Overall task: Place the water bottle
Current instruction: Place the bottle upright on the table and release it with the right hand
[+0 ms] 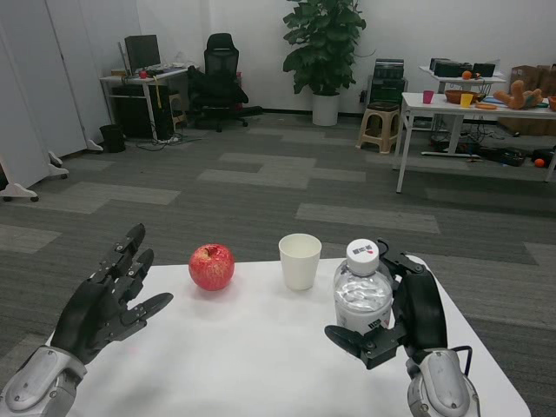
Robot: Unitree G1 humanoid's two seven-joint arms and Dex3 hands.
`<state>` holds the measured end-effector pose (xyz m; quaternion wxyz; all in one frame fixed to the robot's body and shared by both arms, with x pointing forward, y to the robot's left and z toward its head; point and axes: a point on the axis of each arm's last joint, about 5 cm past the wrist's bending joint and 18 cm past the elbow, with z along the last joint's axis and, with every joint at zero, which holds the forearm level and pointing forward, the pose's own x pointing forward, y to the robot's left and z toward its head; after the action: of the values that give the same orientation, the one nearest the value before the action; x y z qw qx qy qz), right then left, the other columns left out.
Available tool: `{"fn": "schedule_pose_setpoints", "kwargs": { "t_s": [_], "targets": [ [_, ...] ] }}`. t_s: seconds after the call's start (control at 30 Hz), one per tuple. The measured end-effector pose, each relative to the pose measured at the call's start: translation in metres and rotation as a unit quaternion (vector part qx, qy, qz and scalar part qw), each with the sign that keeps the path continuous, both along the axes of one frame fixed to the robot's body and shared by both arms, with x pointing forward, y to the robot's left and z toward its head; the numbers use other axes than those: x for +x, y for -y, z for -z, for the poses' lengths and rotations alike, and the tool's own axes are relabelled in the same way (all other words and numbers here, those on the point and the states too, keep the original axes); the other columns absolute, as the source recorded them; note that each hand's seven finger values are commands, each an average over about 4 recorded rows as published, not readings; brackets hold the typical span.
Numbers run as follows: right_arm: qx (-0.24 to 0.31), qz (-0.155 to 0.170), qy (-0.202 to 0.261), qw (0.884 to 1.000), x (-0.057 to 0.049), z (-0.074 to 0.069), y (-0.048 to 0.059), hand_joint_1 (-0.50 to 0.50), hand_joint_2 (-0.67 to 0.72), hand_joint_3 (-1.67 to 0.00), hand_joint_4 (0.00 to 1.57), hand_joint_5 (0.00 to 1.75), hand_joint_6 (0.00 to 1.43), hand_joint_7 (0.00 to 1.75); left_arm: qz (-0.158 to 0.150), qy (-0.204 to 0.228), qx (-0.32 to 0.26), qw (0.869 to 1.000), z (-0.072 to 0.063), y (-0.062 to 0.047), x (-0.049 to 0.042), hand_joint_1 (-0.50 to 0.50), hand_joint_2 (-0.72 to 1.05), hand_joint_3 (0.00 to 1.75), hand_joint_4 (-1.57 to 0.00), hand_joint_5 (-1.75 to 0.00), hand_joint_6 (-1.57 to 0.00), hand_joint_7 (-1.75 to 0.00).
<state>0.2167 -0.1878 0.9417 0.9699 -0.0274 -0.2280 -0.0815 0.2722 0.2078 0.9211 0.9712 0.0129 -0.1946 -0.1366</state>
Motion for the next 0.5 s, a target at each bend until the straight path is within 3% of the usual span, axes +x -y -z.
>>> {"fn": "schedule_pose_setpoints", "kwargs": {
  "t_s": [0.33,0.5],
  "targets": [
    [0.0,-0.002,-0.004,1.0,0.001,0.001,-0.001,0.42,0.09,-1.23,1.43,1.65,1.31,1.33,0.0,0.0,0.0,1.0,0.0,0.0,0.0,-0.5,1.05,0.04,0.0,-0.1,0.0,0.0],
    [0.006,0.004,-0.023,1.0,0.011,0.01,-0.003,0.42,0.09,-1.19,1.43,1.65,1.28,1.33,0.001,-0.002,0.001,1.0,0.001,0.001,-0.0001,-0.5,1.05,0.07,0.0,-0.1,0.0,0.0]
  ]
}}
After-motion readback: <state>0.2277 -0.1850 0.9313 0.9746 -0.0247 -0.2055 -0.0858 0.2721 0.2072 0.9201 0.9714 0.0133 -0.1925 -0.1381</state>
